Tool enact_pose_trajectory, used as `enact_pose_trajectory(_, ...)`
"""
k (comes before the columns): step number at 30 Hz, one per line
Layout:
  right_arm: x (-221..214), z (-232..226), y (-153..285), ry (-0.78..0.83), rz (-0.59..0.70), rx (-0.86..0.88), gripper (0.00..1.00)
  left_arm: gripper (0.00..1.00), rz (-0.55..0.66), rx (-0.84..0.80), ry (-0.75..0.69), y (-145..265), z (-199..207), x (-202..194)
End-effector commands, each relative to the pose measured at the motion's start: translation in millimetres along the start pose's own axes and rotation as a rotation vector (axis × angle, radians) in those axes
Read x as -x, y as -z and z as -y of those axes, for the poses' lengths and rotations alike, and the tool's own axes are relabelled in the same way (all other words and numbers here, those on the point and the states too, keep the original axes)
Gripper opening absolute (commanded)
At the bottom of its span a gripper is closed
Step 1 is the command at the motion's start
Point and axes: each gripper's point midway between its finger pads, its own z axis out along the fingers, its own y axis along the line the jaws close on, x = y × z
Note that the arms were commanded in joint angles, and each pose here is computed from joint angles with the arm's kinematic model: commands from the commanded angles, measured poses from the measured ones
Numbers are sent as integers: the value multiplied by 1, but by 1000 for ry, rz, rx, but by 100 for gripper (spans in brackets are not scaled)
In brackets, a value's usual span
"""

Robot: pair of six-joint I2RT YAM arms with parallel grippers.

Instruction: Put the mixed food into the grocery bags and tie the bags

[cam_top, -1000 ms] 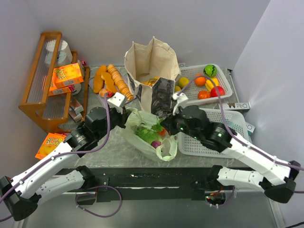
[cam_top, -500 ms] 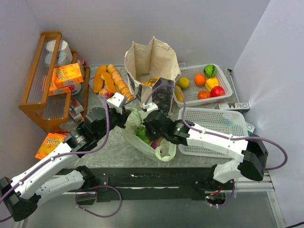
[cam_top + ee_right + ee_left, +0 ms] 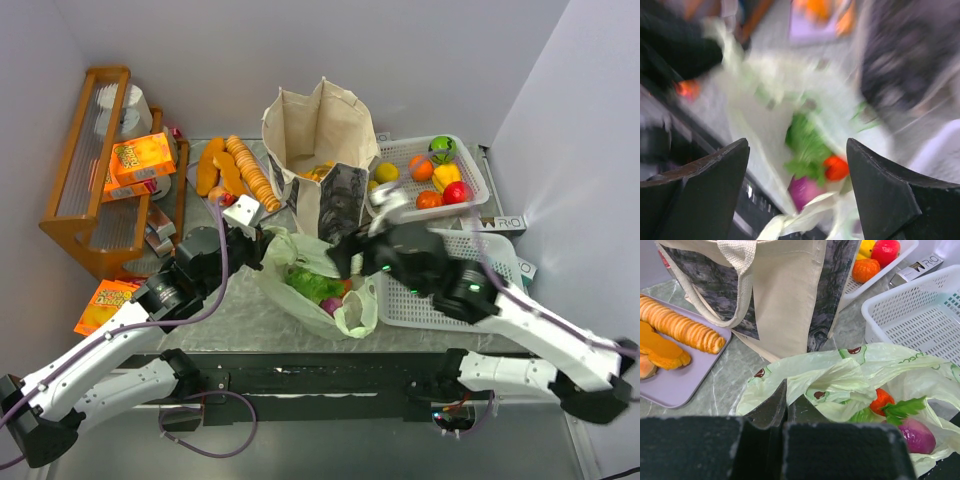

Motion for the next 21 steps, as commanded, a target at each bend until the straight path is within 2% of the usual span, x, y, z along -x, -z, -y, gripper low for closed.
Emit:
enact_pose_trajectory(1,40,68,24,-43,136,-218,86,1,38,18,-6,-2,-4,9)
enact_pose_trajectory(2,44,98,21,-96,137,-266,86,1,34,18,-7,-3,-4,7)
enact_pose_trajectory(5,47,135,5,-151,104,-320,86,1,23,22,-10,-5,-4,5)
enact_pose_trajectory(6,42,169,-6,-176,63,-415,85,1,20,21,-10,-5,-4,5)
enact_pose_trajectory(8,50,201,-12,-178,40,-514,86,1,18,28,-14,-6,-5,4)
enact_pose_trajectory(9,41,236,-24,-190,-18,-598,87,1,16,28,-12,-6,-5,3)
enact_pose_trajectory(10,54,251,-25,-190,-6,-630,87,1,19,27,-12,-5,-5,4)
enact_pose_trajectory(12,45,299,-35,-217,-73,-718,90,1,20,35,-13,-5,-7,3)
enact_pose_trajectory(14,62,325,-39,-243,-51,-743,91,1,19,38,-17,-5,-7,3)
enact_pose_trajectory(15,50,344,-52,-257,-100,-755,91,1,12,44,-18,-6,-8,1)
enact_pose_trajectory(17,68,379,-46,-277,-72,-815,91,1,1,46,-20,-8,-9,-2)
enact_pose_trajectory(18,49,397,-56,-293,-147,-834,91,1,-2,42,-20,-9,-8,-2)
enact_pose_trajectory(19,66,408,-56,-279,-122,-851,91,1,-4,38,-17,-9,-7,-2)
enact_pose_trajectory(21,62,439,-59,-248,-176,-908,92,1,-8,30,-19,-9,-6,-3)
